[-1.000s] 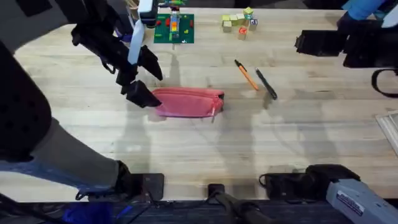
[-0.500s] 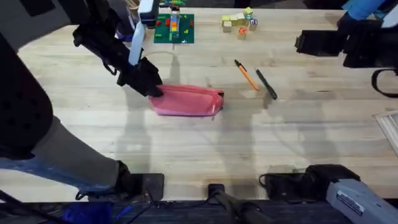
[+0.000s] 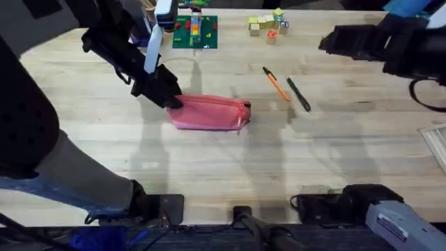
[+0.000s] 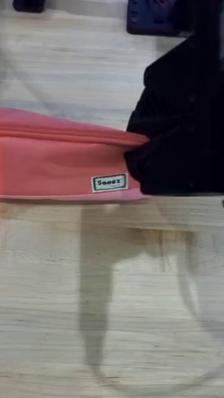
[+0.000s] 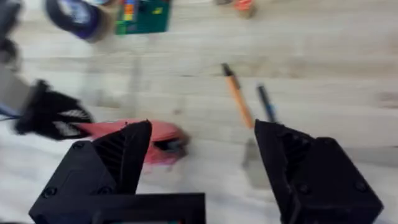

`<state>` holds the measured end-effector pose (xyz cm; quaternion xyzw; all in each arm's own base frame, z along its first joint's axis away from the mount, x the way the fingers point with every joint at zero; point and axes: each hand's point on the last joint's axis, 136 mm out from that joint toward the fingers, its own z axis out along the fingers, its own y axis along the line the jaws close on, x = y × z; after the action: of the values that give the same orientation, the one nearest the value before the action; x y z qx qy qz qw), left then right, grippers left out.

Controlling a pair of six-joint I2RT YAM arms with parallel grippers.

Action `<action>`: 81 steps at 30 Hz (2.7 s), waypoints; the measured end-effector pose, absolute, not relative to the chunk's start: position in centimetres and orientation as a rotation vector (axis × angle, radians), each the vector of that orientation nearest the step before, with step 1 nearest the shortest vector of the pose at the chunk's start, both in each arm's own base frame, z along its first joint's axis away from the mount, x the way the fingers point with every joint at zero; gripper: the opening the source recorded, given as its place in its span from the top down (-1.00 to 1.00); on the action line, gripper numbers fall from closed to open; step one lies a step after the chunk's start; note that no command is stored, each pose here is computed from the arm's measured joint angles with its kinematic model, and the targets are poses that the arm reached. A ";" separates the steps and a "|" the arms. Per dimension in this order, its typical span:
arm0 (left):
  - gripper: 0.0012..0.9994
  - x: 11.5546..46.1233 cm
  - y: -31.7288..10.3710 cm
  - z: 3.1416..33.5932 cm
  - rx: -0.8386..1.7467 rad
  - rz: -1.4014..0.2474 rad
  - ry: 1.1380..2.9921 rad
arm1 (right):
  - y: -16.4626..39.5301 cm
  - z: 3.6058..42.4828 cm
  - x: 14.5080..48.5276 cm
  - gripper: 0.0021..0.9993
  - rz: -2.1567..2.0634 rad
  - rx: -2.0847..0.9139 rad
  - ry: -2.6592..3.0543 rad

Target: Unzip the bag, pick up the pens from the table one at a time and place them inside, then zip the bag closed.

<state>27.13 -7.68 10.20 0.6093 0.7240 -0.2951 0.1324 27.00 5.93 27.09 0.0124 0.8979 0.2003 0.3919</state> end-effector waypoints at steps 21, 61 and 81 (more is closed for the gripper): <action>0.92 27.0 -7.7 10.2 1.767 -0.862 2.104 | 14.9 24.2 22.9 -1.00 0.624 0.015 2.488; 0.92 27.0 -7.7 10.2 1.767 -0.862 2.104 | 22.3 16.3 24.2 -1.00 0.598 0.238 2.740; 0.92 27.0 -7.7 10.2 1.767 -0.862 2.104 | 24.1 11.7 23.7 -0.88 0.497 0.304 2.870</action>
<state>27.02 -7.69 10.23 0.6085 0.7243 -0.2968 0.1306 23.70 24.08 11.66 0.1031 0.9745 0.1688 0.1061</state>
